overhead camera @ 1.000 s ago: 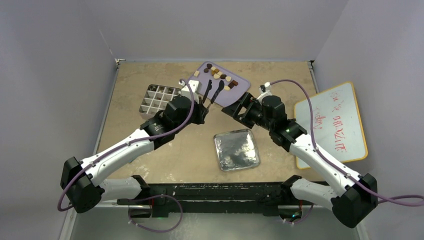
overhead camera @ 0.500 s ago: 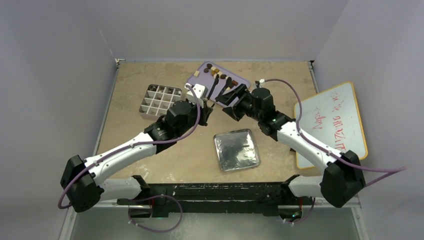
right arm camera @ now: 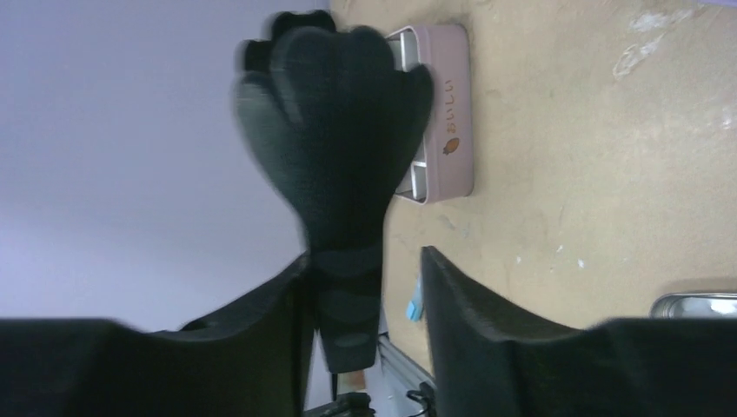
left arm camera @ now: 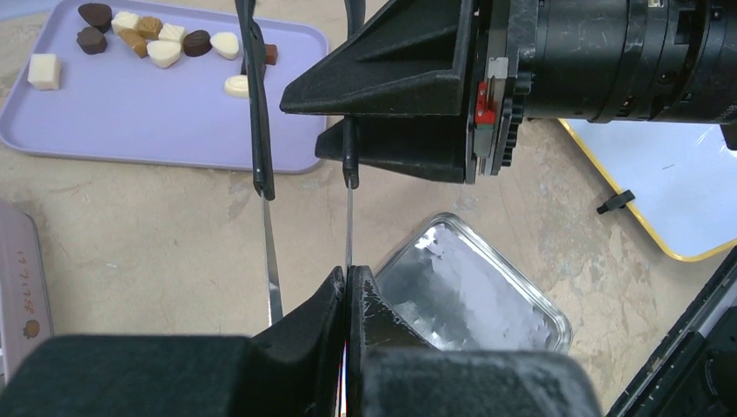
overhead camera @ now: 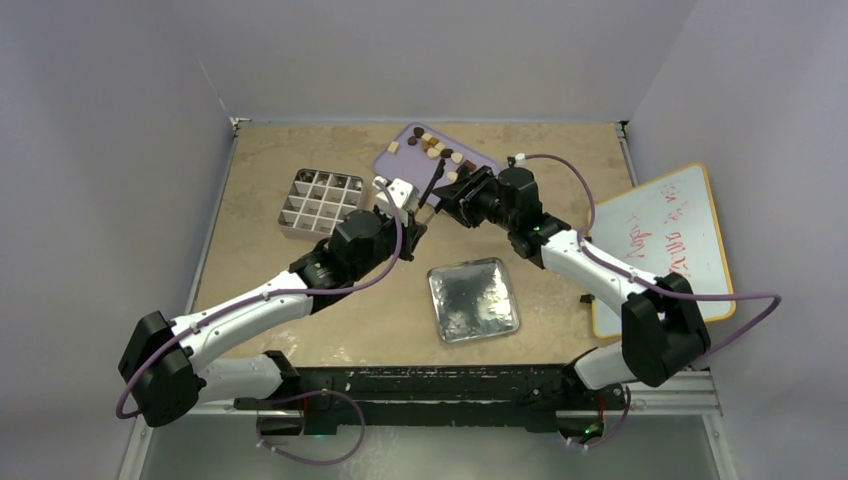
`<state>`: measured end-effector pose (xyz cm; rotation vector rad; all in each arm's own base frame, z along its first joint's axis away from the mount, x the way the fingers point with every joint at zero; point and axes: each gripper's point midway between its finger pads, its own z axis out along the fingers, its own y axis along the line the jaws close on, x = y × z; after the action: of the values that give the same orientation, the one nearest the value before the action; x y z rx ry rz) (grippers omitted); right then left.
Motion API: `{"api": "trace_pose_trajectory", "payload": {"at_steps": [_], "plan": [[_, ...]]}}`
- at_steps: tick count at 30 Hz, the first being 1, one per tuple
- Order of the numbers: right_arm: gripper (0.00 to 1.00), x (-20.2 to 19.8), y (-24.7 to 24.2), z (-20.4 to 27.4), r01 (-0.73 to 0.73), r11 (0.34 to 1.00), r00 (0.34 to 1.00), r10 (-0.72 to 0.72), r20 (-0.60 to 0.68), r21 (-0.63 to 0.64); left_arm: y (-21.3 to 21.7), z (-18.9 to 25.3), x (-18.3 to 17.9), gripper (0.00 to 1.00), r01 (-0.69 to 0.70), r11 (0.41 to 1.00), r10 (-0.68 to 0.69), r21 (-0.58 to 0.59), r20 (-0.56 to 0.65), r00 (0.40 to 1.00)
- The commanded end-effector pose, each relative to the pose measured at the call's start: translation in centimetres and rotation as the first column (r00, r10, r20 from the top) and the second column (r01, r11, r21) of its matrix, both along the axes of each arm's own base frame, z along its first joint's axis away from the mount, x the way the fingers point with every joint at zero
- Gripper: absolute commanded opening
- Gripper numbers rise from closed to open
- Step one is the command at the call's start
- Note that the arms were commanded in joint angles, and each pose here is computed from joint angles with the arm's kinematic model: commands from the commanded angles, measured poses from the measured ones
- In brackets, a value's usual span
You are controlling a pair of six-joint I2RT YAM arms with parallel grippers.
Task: Pack the chocolate
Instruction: Adjust the clamp.
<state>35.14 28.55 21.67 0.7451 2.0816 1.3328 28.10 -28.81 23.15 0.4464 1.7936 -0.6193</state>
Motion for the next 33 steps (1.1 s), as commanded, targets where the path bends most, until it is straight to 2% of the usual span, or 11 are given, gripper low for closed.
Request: {"api": "trace_pose_trajectory", "payload": {"at_steps": [1,4,7,10,13,15,19,24,29,33], "plan": [[0.38,0.5,0.9,3.4,-0.039,0.997,0.995,0.033,0.089,0.068,-0.3,2.6,0.0,0.00,0.010,0.998,-0.006,-0.067,0.068,0.998],[0.23,0.3,0.6,3.1,-0.045,0.997,0.993,0.038,0.111,0.059,0.4,2.7,0.3,0.03,-0.041,0.997,0.043,-0.060,0.034,0.998],[0.13,0.0,0.3,3.2,-0.076,0.996,0.985,0.067,0.160,0.054,0.6,3.7,0.1,0.23,-0.057,0.995,0.058,-0.076,0.009,0.998],[0.09,-0.4,0.2,2.8,-0.095,0.995,0.979,0.087,0.184,0.034,0.8,4.3,0.1,0.38,-0.111,0.989,0.103,-0.096,-0.083,0.991],[0.07,-0.7,0.2,2.3,-0.115,0.993,0.976,0.109,0.190,0.021,0.6,4.8,0.6,0.44,-0.161,0.983,0.146,-0.088,-0.158,0.977],[0.06,-0.9,0.2,1.9,-0.119,0.993,0.976,0.114,0.185,0.017,0.7,4.5,1.2,0.45,-0.210,0.976,0.195,-0.056,-0.203,0.960],[0.06,-1.2,0.1,1.5,-0.125,0.992,0.976,0.120,0.182,0.016,0.1,3.6,2.1,0.46,-0.208,0.978,0.204,0.001,-0.211,0.956],[0.06,-1.4,-0.1,1.6,-0.129,0.992,0.973,0.126,0.193,0.002,0.5,1.8,3.4,0.41,-0.257,0.962,0.273,0.095,-0.238,0.932],[0.05,-1.5,-0.3,2.0,-0.121,0.993,0.971,0.118,0.206,0.003,-0.3,1.0,3.8,0.38,-0.222,0.971,0.239,0.093,-0.264,0.934],[0.05,-1.6,-0.3,2.4,-0.123,0.992,0.969,0.119,0.216,0.007,0.2,-0.2,4.8,0.37,-0.246,0.963,0.267,0.106,-0.286,0.920]]}}
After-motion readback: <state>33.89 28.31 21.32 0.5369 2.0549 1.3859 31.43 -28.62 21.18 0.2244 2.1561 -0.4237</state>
